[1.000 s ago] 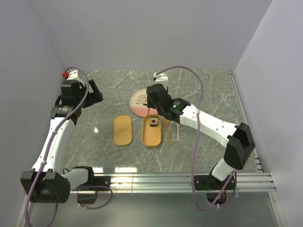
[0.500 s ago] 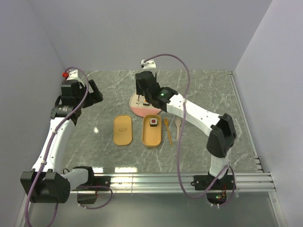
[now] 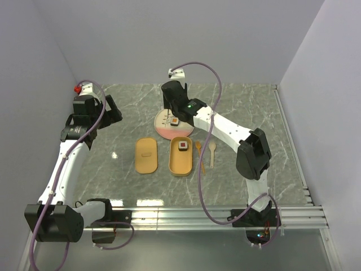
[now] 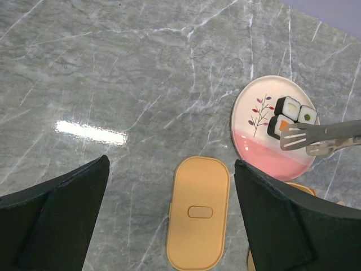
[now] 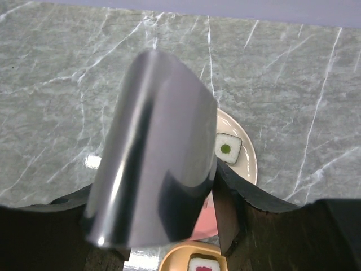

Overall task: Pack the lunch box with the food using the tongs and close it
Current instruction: Pick up the food using the clamp

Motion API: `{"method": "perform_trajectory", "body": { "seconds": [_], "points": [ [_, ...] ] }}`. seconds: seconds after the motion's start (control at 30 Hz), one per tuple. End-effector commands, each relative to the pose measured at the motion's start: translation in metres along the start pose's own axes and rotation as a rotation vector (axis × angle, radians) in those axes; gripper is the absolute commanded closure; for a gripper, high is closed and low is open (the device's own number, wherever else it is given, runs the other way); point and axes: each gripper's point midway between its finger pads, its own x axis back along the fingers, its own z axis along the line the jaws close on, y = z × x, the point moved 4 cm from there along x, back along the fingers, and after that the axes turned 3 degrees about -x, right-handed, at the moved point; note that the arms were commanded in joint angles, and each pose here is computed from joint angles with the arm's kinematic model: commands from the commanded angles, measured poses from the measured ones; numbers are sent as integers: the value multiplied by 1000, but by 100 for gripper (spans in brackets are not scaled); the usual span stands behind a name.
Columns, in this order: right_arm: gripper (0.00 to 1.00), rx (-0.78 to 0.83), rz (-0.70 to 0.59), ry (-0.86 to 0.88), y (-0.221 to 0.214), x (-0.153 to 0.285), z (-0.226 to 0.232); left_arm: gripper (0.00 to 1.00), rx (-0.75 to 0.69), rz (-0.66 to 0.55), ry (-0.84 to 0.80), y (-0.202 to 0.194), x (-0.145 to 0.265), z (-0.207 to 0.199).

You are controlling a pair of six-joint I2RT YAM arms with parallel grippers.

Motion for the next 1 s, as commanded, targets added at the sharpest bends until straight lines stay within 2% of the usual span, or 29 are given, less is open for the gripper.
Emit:
{"method": "perform_trajectory", "body": {
  "seconds": [0.0,0.97],
  "points": [
    [43,-40,-55,10,24,2,1,1,-23,-31,-8,8,-2,-2],
    [42,-23,12,12,-2,-51,5,1,-36,9,15,2,-11,1]
  ]
}}
